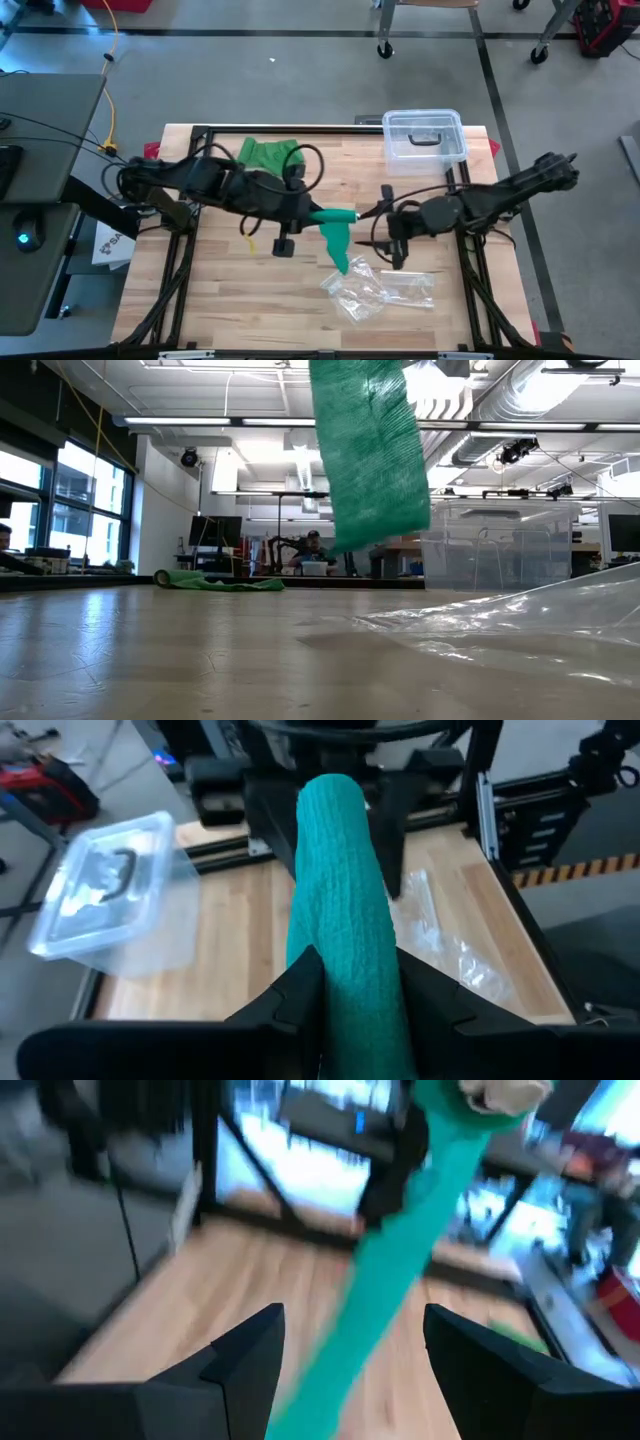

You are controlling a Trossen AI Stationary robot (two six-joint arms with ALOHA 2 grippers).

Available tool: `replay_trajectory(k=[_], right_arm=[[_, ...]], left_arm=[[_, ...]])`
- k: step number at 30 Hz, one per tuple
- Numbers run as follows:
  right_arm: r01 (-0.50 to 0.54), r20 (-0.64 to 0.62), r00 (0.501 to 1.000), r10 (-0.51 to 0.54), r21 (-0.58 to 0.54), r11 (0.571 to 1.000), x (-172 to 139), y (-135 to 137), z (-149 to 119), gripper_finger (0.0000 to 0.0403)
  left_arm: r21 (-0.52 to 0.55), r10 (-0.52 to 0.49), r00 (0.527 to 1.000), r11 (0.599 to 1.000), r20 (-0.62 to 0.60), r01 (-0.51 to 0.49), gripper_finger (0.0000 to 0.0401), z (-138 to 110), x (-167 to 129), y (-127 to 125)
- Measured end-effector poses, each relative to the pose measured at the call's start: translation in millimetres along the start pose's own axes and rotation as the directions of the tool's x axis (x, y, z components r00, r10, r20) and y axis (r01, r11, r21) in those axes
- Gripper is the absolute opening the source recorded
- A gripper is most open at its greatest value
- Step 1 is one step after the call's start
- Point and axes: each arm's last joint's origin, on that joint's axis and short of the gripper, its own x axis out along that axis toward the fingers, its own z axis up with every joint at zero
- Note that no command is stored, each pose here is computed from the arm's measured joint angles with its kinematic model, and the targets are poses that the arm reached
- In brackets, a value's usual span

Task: Roll bandage
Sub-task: Roll the blue bandage

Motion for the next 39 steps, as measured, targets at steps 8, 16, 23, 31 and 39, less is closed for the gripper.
replay_trajectory(k=[8, 16, 23, 31, 39], right_arm=[[0.076, 0.149, 0.985, -0.087, 0.078, 0.994, 18, 1, -5, 0.0216], [0.154, 0.034, 0.987, -0.158, 0.097, 0.983, 40, -14, -16, 0.0073], [0.175, -0.109, 0.981, -0.162, 0.120, 0.977, 41, -20, -31, 0.0003], [0.155, -0.182, 0.975, -0.126, 0.157, 0.975, 44, -18, -59, 0.0000], [0.162, -0.060, 0.986, -0.156, 0.103, 0.981, 39, -21, -42, 0.0000]], left_arm=[[0.001, 0.044, 0.999, 0.999, 0.021, -0.044, 0.0086, 2, -7, -4], [-0.002, 0.032, 0.999, 0.999, 0.022, -0.032, 0.0086, 2, -9, -7], [0.028, -0.006, 1.000, 1.000, 0.008, 0.006, 0.0086, -1, -18, -15], [0.050, -0.007, 1.000, 0.999, -0.004, 0.007, 0.0086, -3, -23, -22], [0.049, 0.027, 1.000, 0.998, 0.000, -0.027, 0.0086, -3, -24, -20]])
